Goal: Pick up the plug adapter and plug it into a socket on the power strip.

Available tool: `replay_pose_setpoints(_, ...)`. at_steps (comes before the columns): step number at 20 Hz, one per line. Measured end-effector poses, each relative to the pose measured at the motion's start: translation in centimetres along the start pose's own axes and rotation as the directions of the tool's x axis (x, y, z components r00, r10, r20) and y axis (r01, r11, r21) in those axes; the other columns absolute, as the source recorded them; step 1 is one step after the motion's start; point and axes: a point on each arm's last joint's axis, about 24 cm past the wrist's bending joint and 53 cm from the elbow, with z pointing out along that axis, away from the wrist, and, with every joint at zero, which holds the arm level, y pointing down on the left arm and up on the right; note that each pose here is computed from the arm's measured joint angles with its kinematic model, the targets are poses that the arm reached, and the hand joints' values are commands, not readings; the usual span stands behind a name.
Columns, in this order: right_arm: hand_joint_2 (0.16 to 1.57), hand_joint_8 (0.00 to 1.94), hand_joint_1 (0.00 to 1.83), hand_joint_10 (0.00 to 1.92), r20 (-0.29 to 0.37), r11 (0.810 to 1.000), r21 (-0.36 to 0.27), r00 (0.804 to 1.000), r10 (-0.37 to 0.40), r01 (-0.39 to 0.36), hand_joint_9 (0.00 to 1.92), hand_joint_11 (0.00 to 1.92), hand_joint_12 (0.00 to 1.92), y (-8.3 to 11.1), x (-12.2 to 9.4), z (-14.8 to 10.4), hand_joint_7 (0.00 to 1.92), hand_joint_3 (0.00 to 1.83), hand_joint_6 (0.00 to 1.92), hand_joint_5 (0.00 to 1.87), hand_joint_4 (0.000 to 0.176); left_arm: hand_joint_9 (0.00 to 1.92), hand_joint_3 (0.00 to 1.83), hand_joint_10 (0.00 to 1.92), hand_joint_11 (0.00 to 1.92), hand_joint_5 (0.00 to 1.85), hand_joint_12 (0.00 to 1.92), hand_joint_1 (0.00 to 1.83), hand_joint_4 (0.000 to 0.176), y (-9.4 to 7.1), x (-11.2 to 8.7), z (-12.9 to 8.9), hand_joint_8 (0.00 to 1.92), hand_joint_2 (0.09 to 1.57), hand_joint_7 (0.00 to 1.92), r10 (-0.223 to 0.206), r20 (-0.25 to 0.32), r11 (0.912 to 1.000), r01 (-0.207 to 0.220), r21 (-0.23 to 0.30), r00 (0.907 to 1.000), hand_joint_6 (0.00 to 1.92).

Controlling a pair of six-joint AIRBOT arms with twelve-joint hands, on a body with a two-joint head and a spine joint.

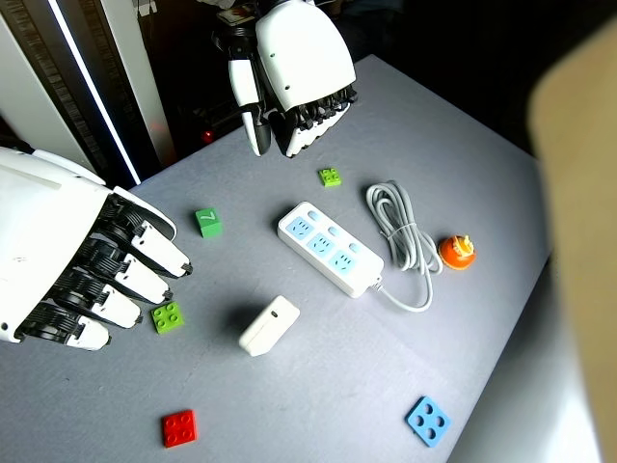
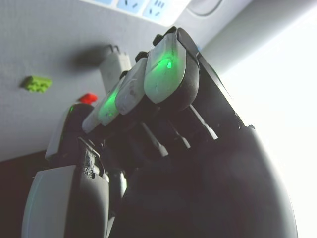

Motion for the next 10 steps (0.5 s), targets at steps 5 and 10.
replay_pose_setpoints(5, 1.19, 0.0, 0.07, 0.0, -0.018, 1.0, 0.004, 1.0, 0.007, -0.007, 0.16, 0.0, 0.41, -0.1, 0.9, 0.2, 0.18, 0.0, 0.0, 0.15, 0.0, 0.1, 0.0, 0.0, 0.0, 0.13, 0.26, 0.0, 0.0, -0.1, 0.5, -0.2, 0.0, 1.17, 0.11, 0.008, -0.014, 1.0, -0.008, 0.003, 0.9999, 0.0)
replay_pose_setpoints(10, 1.18, 0.0, 0.15, 0.0, -0.017, 0.999, 0.007, 0.999, 0.036, -0.036, 0.18, 0.0, 0.4, 0.0, 1.7, 1.5, 0.19, 0.0, 0.0, 0.16, 0.0, 0.11, 0.0, 0.0, 0.0, 0.12, 0.29, 0.0, 0.0, 0.1, 1.5, -0.8, 0.0, 1.18, 0.11, 0.026, -0.03, 0.9997, -0.026, -0.001, 0.9992, 0.0)
